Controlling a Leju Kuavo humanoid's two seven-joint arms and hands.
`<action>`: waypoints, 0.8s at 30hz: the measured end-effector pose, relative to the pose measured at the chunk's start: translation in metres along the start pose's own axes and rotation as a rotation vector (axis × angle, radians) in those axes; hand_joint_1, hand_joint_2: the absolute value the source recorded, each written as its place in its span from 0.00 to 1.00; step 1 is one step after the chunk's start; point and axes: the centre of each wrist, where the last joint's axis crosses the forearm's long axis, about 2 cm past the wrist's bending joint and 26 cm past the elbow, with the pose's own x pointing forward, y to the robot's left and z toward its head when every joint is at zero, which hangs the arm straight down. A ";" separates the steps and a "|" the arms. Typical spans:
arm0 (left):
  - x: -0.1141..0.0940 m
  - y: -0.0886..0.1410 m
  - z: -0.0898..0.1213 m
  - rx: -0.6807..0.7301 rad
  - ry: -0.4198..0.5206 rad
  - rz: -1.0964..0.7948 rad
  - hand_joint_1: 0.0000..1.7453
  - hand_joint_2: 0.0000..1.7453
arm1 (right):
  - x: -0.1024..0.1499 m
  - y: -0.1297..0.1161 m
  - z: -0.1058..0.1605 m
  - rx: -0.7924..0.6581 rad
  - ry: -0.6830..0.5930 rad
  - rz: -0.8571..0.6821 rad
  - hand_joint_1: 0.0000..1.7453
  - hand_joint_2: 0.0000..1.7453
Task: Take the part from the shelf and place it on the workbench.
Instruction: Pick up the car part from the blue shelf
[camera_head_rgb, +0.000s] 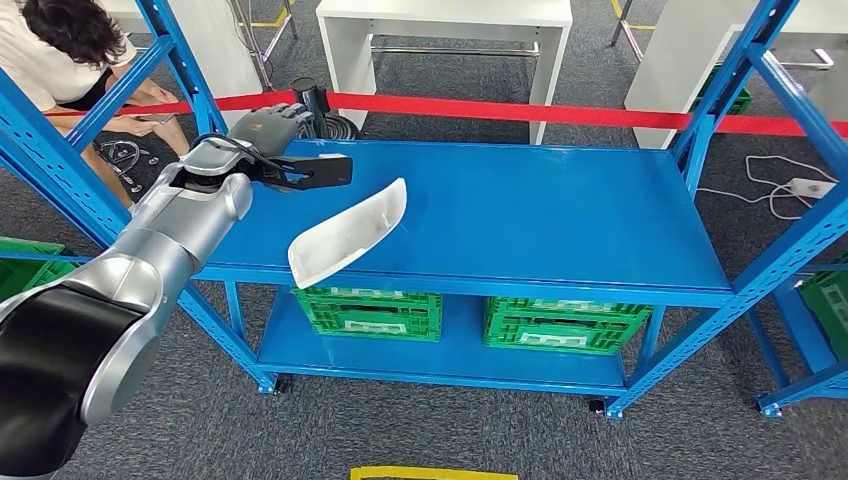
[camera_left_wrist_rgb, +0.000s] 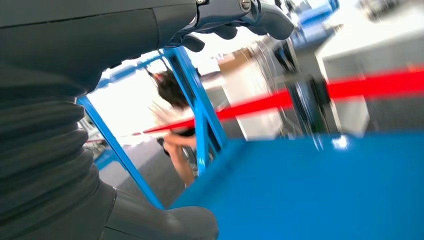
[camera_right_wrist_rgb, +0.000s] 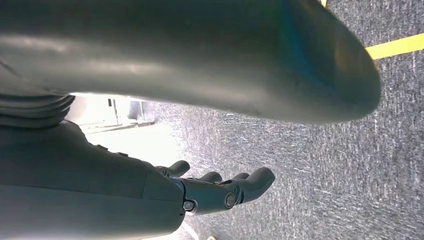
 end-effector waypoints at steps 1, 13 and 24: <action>0.000 0.002 0.000 -0.025 -0.018 0.006 0.00 1.00 | 0.000 0.000 0.000 0.000 0.001 -0.003 0.00 0.00; 0.007 0.077 0.001 0.062 -0.125 -0.002 0.00 0.25 | -0.005 0.000 -0.001 0.005 0.015 -0.062 0.00 0.00; 0.000 0.075 0.009 0.174 -0.152 0.108 0.00 1.00 | -0.005 0.000 -0.001 0.004 0.017 -0.057 0.00 0.00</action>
